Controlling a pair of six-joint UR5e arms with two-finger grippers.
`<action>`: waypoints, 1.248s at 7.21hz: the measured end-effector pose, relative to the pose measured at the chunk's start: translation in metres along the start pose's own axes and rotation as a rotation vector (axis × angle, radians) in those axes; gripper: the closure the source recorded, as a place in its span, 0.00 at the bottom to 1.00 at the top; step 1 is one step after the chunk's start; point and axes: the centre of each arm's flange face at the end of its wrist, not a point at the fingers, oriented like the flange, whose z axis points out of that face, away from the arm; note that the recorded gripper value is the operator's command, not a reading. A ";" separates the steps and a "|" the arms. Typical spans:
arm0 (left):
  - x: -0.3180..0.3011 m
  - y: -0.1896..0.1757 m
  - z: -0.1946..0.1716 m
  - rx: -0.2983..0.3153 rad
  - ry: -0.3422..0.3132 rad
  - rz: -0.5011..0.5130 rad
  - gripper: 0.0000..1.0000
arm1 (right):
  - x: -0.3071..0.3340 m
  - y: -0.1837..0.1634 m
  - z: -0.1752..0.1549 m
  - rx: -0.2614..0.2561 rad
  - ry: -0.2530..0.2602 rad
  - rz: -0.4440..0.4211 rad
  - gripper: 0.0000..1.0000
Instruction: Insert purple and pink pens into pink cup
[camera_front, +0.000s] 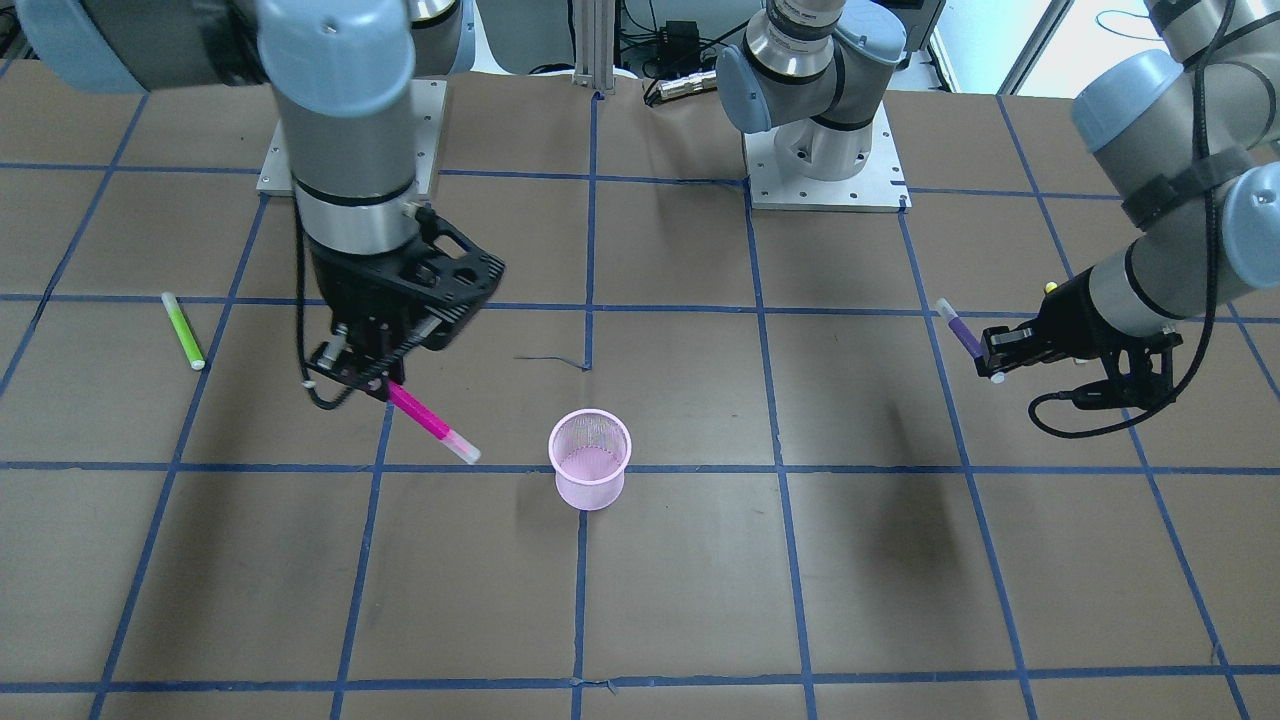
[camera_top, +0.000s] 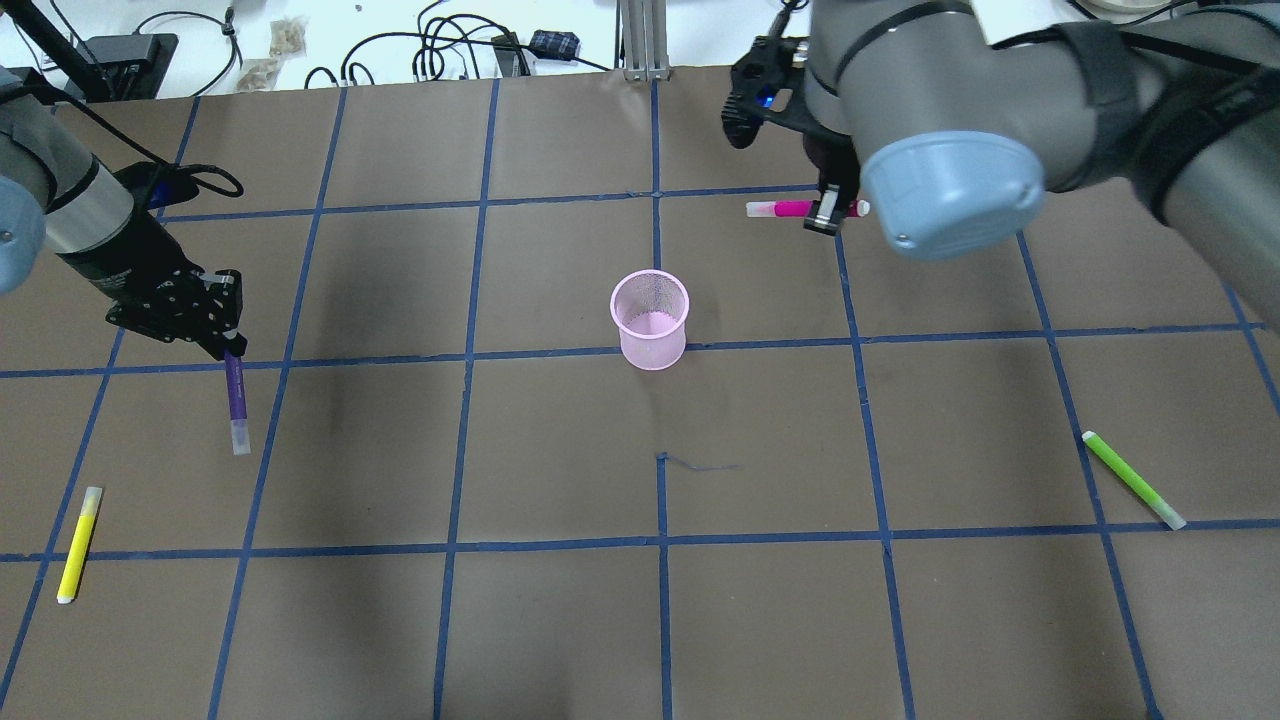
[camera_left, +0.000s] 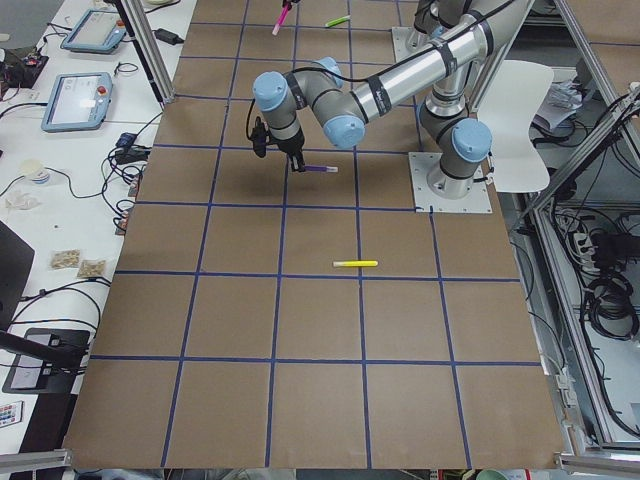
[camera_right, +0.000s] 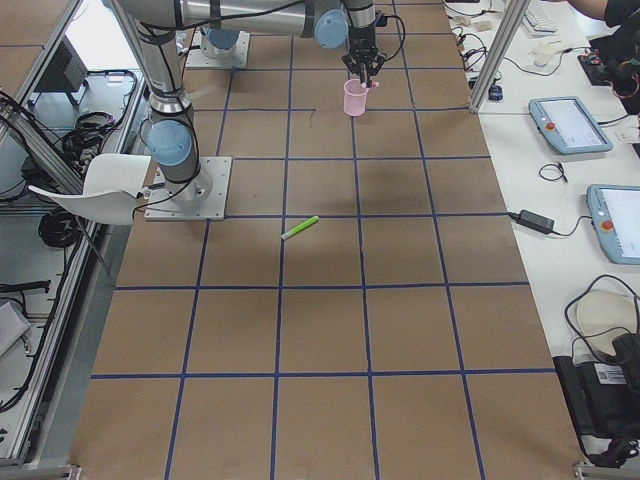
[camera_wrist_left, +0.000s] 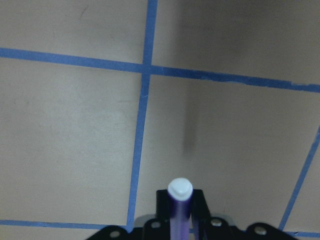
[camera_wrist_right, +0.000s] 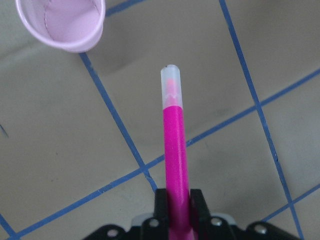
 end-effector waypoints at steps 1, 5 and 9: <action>0.004 0.004 -0.009 0.023 0.009 0.002 1.00 | -0.009 -0.044 0.007 -0.034 -0.012 -0.028 0.95; 0.010 0.010 -0.023 0.071 0.035 0.027 1.00 | -0.056 -0.096 0.043 -0.222 -0.109 -0.014 0.92; 0.015 0.008 -0.028 0.121 0.142 0.050 1.00 | -0.060 -0.107 0.050 -0.216 -0.076 -0.025 0.00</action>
